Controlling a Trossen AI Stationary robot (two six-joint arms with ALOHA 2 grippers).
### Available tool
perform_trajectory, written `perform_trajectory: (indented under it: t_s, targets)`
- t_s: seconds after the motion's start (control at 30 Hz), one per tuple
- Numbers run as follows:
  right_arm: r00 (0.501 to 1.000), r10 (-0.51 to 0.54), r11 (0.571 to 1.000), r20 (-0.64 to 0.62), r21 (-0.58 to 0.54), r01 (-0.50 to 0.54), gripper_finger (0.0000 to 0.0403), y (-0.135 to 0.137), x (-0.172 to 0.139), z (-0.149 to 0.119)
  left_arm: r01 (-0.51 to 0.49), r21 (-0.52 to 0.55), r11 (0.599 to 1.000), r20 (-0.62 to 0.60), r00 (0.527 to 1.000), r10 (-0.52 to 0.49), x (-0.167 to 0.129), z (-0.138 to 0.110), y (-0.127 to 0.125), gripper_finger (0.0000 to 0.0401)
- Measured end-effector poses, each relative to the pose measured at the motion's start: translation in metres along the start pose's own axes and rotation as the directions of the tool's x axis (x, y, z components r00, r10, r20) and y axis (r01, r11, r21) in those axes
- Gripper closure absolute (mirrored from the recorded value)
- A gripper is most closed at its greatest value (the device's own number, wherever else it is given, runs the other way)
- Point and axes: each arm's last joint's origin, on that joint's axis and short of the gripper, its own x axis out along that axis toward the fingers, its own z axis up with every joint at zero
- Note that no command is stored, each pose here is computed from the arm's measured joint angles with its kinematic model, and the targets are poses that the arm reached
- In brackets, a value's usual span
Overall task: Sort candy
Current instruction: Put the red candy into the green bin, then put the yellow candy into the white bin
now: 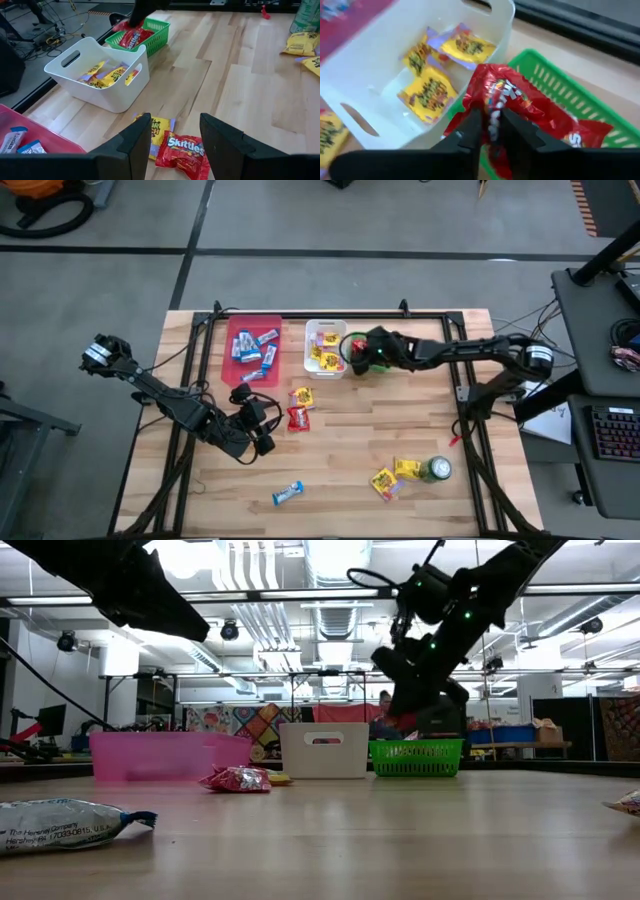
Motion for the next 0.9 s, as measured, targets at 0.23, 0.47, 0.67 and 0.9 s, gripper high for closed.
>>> perform_trajectory:
  t_s: [0.23, 0.47, 0.67, 0.9]
  targets:
    - [1.0, -0.015, 1.0, -0.015, 0.015, 0.015, 0.0259, -0.001, 0.005, -0.001, 0.0, 0.001, 1.0, 0.0, 1.0, 0.0, 0.0, 0.0, 0.0, 0.0249]
    - [0.988, 0.15, 0.989, 0.021, -0.004, -0.15, 0.0217, 0.012, -0.023, 0.007, 0.069, -0.015, 0.998, -0.043, 0.997, -0.069, 0.0, -0.001, -0.002, 0.0249]
    - [0.943, 0.333, 0.935, 0.008, -0.129, -0.329, 0.0216, 0.043, -0.059, -0.004, 0.114, 0.021, 0.993, -0.114, 0.987, -0.111, 0.008, -0.012, -0.011, 0.0249]
    - [0.895, 0.441, 0.866, -0.058, -0.233, -0.442, 0.0216, 0.075, -0.082, -0.032, 0.093, 0.044, 0.995, -0.111, 0.99, -0.088, 0.027, -0.027, -0.029, 0.0245]
